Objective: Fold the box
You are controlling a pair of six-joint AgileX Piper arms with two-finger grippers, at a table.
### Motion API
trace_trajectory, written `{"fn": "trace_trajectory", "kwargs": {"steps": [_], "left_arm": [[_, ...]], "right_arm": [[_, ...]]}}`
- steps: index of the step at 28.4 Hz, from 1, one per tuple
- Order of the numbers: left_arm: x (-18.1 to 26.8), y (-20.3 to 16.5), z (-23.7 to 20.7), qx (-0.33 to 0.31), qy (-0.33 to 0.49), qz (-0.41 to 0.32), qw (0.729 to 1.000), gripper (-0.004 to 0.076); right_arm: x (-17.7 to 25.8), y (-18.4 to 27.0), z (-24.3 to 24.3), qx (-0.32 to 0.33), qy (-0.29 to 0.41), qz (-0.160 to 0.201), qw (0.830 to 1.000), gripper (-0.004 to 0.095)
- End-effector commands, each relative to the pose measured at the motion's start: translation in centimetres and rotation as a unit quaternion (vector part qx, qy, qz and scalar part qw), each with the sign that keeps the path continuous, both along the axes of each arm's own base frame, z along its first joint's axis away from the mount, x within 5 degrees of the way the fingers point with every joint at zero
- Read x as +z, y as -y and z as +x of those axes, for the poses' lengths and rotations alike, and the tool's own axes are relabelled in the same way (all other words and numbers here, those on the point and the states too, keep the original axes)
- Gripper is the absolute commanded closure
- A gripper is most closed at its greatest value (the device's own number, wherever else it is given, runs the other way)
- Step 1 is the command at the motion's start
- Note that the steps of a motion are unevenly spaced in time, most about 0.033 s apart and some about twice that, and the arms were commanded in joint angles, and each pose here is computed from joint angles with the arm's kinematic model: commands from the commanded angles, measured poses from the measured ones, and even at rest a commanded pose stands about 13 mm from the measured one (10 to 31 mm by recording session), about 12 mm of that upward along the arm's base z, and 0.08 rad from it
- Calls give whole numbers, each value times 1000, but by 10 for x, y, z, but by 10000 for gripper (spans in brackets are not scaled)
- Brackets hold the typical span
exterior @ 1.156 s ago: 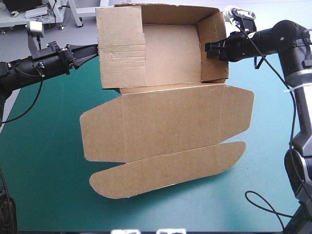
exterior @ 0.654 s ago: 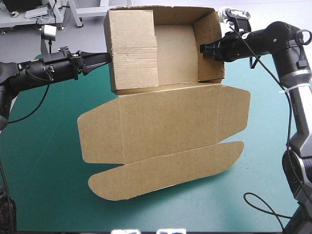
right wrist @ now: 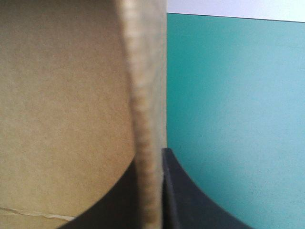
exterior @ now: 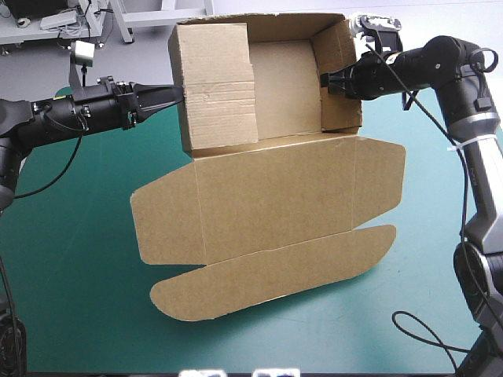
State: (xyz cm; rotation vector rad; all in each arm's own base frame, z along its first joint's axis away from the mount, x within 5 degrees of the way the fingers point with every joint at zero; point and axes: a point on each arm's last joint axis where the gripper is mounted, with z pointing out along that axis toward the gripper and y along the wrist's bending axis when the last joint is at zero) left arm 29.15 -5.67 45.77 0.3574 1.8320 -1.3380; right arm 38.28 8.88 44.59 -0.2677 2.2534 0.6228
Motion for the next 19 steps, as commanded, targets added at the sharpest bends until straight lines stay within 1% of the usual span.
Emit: {"fn": "trace_trajectory", "kwargs": {"steps": [1,2,5,11,13,14,19], "left_arm": [[26,7,-23,-43,35,-32,998,393],[25,7,-23,-43,35,-31,998,373],[23,7,-23,-41,33,-18,998,349],[21,6,-22,-38,32,-6,999,344],[19,6,-22,-36,30,9,999,344],[17,6,-21,-34,29,18,999,344],[12,5,-20,-28,22,42,998,344]], "right_arm": [[34,-2,-17,-7,61,44,997,922],[34,-1,-17,-8,63,45,997,922],[34,-1,-16,-9,64,45,997,922],[34,-1,-16,-9,65,46,997,922],[34,-3,-16,-7,64,46,997,922],[33,-6,-16,-4,64,43,997,919],[26,-26,-16,6,69,1,998,919]]}}
